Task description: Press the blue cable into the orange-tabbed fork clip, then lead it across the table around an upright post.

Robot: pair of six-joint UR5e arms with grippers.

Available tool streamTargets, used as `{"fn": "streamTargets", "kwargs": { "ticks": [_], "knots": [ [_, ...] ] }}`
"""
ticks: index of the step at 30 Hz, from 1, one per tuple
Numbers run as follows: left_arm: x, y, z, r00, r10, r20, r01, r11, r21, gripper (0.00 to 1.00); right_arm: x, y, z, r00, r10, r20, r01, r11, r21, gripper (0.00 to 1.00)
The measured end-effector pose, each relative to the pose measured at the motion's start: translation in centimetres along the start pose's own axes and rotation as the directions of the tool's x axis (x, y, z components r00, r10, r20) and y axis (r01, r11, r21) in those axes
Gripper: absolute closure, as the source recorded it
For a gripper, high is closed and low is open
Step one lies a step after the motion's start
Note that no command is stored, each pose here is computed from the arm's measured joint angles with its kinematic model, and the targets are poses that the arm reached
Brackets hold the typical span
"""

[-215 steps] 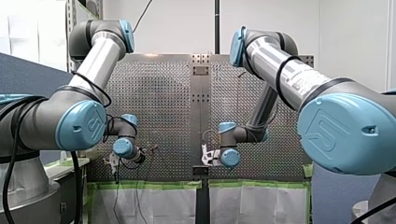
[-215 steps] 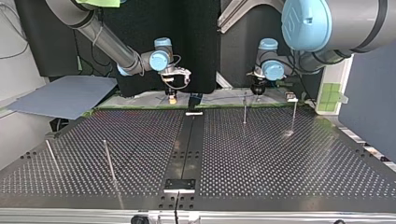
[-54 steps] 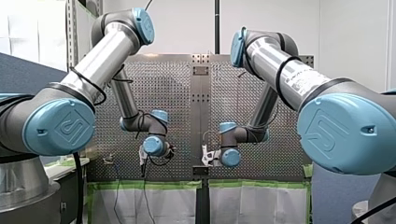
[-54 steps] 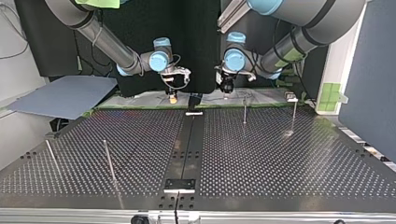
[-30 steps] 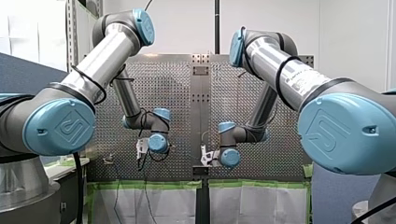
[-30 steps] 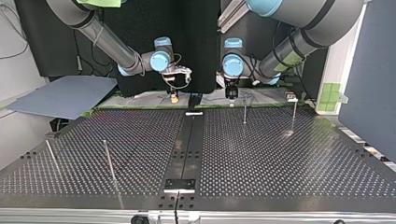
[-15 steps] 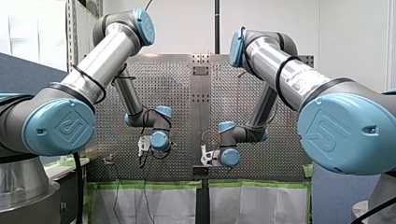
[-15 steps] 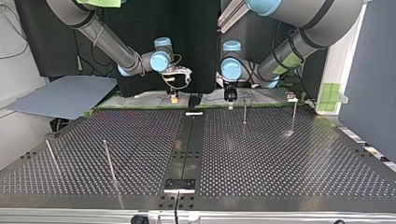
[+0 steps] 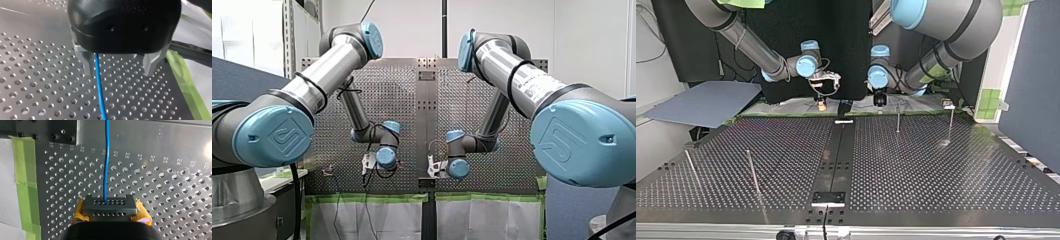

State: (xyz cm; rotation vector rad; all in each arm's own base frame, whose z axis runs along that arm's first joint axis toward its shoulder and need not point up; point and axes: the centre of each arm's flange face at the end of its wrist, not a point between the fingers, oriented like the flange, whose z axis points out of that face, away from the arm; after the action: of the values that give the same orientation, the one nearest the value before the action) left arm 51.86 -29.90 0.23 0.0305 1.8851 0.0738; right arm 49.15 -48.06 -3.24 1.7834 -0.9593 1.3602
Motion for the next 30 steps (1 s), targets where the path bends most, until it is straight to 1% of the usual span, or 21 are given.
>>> {"fn": "streamTargets", "kwargs": {
  "ticks": [9,18,19,20,21,22,23,24,25,26,28,29,30],
  "knots": [
    [-2.4,-1.3,1.3,1.0,0.008,0.003,-0.008,1.0,-0.004,0.0,0.0,-0.1,0.0,1.0,-0.001,0.003,0.001,1.0,0.003,1.0],
    [-2.8,-1.8,1.3,0.9995,0.032,-0.006,-0.032,0.9995,0.001,0.0,-0.1,0.0,-0.1,1.0,0.0,0.006,0.0,1.0,0.001,1.0],
    [-2.7,-1.8,1.3,0.9994,0.033,-0.006,-0.033,0.9994,0.002,0.06,-0.1,0.1,0.0,1.0,0.0,0.006,0.0,1.0,0.001,1.0],
    [-2.7,-1.9,1.2,0.9994,0.035,-0.006,-0.035,0.9994,0.003,0.06,-0.1,0.1,-0.1,1.0,-0.001,0.007,0.001,1.0,0.001,1.0],
    [-2.7,-2.0,1.2,0.9993,0.037,-0.006,-0.037,0.9993,0.004,0.16,-0.1,0.1,-0.1,1.0,-0.001,0.008,0.001,1.0,0.001,1.0],
    [-2.7,-2.0,1.2,0.9992,0.038,-0.007,-0.038,0.9993,0.005,0.32,-0.1,0.1,-0.1,1.0,-0.001,0.009,0.001,1.0,0.001,1.0],
    [-2.7,-2.1,1.1,0.9992,0.04,-0.007,-0.04,0.9992,0.007,0.32,-0.1,0.1,-0.1,1.0,-0.001,0.01,0.001,1.0,0.001,1.0],
    [-2.7,-2.1,1.1,0.9991,0.042,-0.008,-0.042,0.9991,0.007,0.43,-0.1,0.1,-0.1,0.9999,-0.001,0.011,0.001,1.0,0.001,1.0],
    [-2.7,-2.2,1.0,0.999,0.043,-0.009,-0.043,0.999,0.008,0.62,-0.1,0.1,-0.1,0.9999,-0.001,0.012,0.001,1.0,0.001,1.0],
    [-2.6,-2.2,1.0,0.9989,0.045,-0.011,-0.045,0.9989,0.009,0.62,-0.1,0.1,-0.1,0.9999,-0.001,0.012,0.001,1.0,0.001,1.0],
    [-2.6,-2.3,0.9,0.9988,0.047,-0.013,-0.047,0.9989,0.008,0.88,-0.2,0.1,-0.1,0.9999,-0.001,0.013,0.001,1.0,0.001,1.0],
    [-2.6,-2.3,0.8,0.9987,0.049,-0.015,-0.048,0.9988,0.003,0.88,-0.2,0.1,-0.1,0.9999,-0.001,0.014,0.001,1.0,0.001,1.0],
    [-2.6,-2.2,0.8,0.9986,0.05,-0.017,-0.05,0.9987,-0.002,1.0,-0.2,0.1,-0.1,0.9999,-0.001,0.014,0.001,1.0,0.0,1.0]
  ]
}}
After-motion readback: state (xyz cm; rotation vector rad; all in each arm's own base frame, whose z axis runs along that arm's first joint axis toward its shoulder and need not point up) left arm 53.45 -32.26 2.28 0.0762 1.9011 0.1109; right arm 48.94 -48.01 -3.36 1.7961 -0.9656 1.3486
